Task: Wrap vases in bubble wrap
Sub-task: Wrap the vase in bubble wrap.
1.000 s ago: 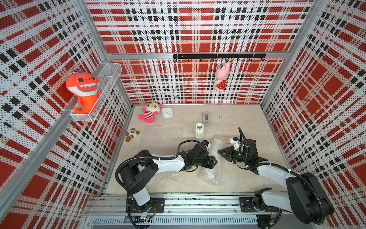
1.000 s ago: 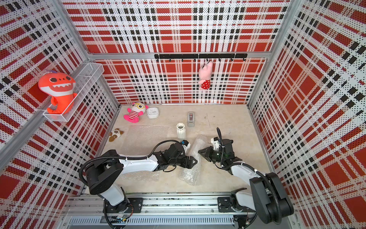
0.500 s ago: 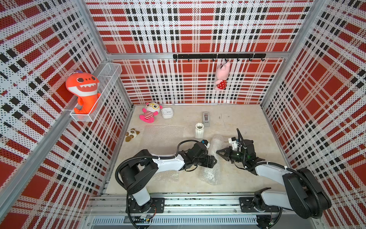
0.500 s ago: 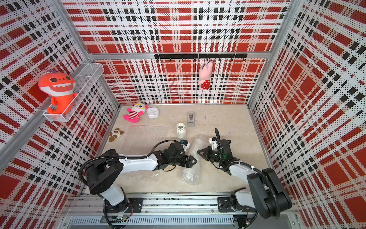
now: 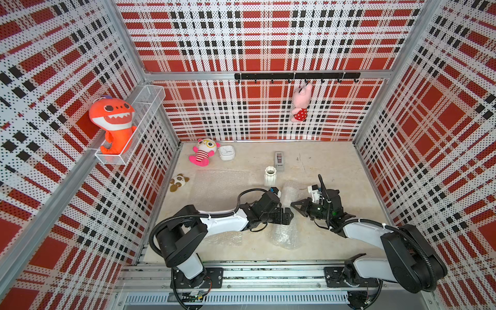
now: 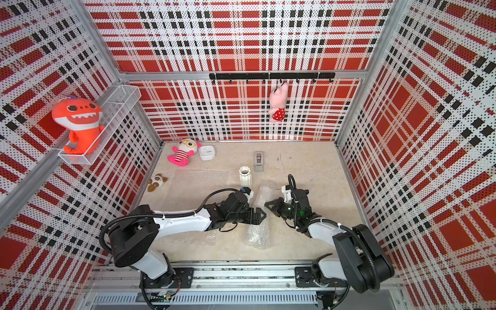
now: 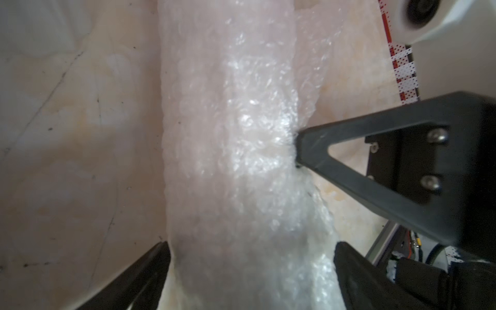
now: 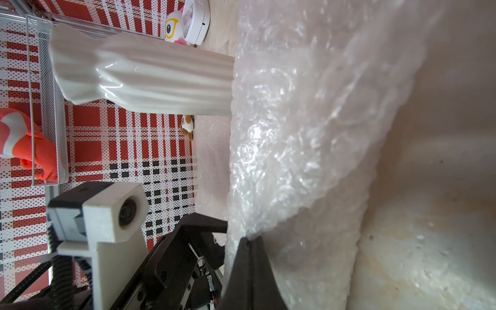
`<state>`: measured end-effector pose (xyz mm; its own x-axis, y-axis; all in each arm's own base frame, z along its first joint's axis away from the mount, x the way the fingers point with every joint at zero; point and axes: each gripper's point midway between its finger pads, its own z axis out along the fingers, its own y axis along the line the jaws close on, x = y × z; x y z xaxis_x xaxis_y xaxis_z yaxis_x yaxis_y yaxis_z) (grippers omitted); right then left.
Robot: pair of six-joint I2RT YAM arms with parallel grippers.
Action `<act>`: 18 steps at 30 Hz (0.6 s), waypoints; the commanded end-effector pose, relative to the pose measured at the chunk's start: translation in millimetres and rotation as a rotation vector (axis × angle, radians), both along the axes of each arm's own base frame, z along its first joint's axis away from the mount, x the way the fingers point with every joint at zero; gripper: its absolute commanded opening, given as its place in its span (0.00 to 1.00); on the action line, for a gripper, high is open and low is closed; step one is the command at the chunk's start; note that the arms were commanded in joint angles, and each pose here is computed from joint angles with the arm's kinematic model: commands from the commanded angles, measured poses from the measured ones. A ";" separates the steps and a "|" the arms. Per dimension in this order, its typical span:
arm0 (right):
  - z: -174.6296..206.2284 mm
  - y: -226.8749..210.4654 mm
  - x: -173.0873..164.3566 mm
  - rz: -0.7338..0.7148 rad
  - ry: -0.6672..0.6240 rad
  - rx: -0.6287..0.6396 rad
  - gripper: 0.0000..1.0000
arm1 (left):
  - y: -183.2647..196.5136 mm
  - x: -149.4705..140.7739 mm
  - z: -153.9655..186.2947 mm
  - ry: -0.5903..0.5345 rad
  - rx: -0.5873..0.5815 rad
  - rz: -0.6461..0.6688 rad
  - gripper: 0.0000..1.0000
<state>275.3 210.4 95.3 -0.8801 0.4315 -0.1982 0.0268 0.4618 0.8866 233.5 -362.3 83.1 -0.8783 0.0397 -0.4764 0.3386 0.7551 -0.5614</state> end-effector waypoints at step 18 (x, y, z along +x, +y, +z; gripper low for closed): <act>5.5 1.7 4.1 -0.041 -0.021 -0.025 0.03 | -12.1 12.0 -15.6 0.001 0.178 0.160 0.98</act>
